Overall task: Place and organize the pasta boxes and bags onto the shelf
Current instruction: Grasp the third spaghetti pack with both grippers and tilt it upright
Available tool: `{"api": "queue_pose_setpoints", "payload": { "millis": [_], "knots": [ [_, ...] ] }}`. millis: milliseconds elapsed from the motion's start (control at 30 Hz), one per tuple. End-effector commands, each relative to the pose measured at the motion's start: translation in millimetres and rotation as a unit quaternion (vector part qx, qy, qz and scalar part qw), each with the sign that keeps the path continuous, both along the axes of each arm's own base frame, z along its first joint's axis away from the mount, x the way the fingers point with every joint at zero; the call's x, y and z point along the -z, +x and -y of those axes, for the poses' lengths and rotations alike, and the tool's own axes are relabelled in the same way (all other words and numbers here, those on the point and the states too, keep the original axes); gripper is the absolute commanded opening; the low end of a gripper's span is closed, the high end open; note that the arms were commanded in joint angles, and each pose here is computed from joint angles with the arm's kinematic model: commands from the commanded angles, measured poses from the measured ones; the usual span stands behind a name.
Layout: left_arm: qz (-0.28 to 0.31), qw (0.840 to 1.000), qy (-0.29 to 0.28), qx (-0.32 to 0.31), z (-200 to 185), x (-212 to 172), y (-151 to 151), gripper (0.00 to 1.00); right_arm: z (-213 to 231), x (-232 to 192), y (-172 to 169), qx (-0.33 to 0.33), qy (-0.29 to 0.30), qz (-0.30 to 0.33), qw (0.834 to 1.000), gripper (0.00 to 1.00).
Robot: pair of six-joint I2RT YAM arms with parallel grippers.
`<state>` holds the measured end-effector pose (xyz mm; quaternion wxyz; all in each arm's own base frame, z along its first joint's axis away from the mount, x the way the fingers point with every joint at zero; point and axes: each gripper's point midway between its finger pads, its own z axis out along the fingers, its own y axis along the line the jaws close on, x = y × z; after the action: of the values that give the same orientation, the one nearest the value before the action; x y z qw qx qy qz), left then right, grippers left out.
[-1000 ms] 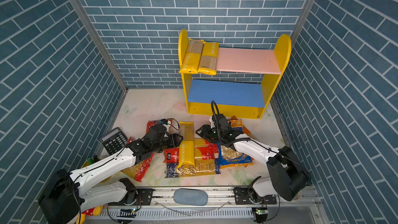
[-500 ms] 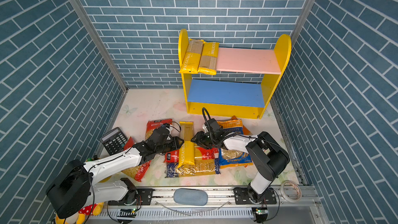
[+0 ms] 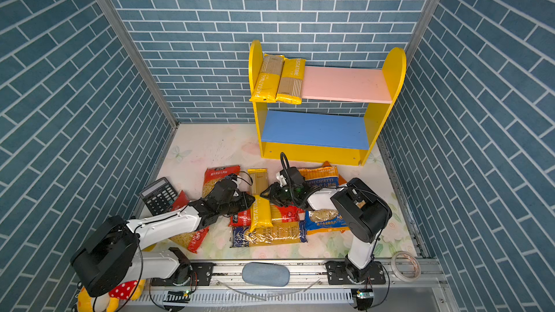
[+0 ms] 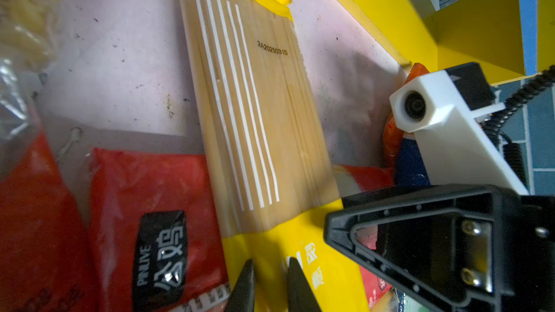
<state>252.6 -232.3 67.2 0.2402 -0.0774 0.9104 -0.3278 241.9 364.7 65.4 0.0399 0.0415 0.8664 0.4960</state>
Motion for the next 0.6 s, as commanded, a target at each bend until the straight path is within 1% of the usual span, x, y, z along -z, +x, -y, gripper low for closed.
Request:
{"api": "queue_pose_setpoints", "payload": {
  "millis": [0, 133, 300, 400, 467, 567],
  "knots": [
    [-0.002, 1.0, -0.002, 0.015, 2.2, 0.3, -5.5, 0.21, -14.6, -15.1, -4.4, -0.02, 0.051, 0.012, 0.998, 0.28],
    [0.011, 1.0, 0.008, 0.016, -4.4, -12.2, -3.0, 0.23, -10.0, -19.8, -2.5, -0.012, 0.048, 0.037, 0.998, 0.16],
    [0.027, 1.0, 0.005, 0.007, -20.3, -35.2, 5.1, 0.27, -8.8, -46.2, 2.3, -0.01, 0.063, 0.089, 0.994, 0.04],
    [0.044, 0.999, -0.006, 0.001, -29.1, -55.5, 11.4, 0.31, -7.1, -66.9, 4.3, -0.011, 0.074, 0.127, 0.989, 0.0],
    [0.064, 0.998, -0.023, 0.001, -32.1, -74.6, 16.2, 0.36, -5.4, -86.5, 5.5, -0.013, 0.083, 0.161, 0.983, 0.0],
    [0.107, 0.992, -0.06, 0.004, -33.4, -110.8, 24.1, 0.48, -0.7, -120.7, 6.7, -0.013, 0.096, 0.22, 0.971, 0.0]
  ]
}}
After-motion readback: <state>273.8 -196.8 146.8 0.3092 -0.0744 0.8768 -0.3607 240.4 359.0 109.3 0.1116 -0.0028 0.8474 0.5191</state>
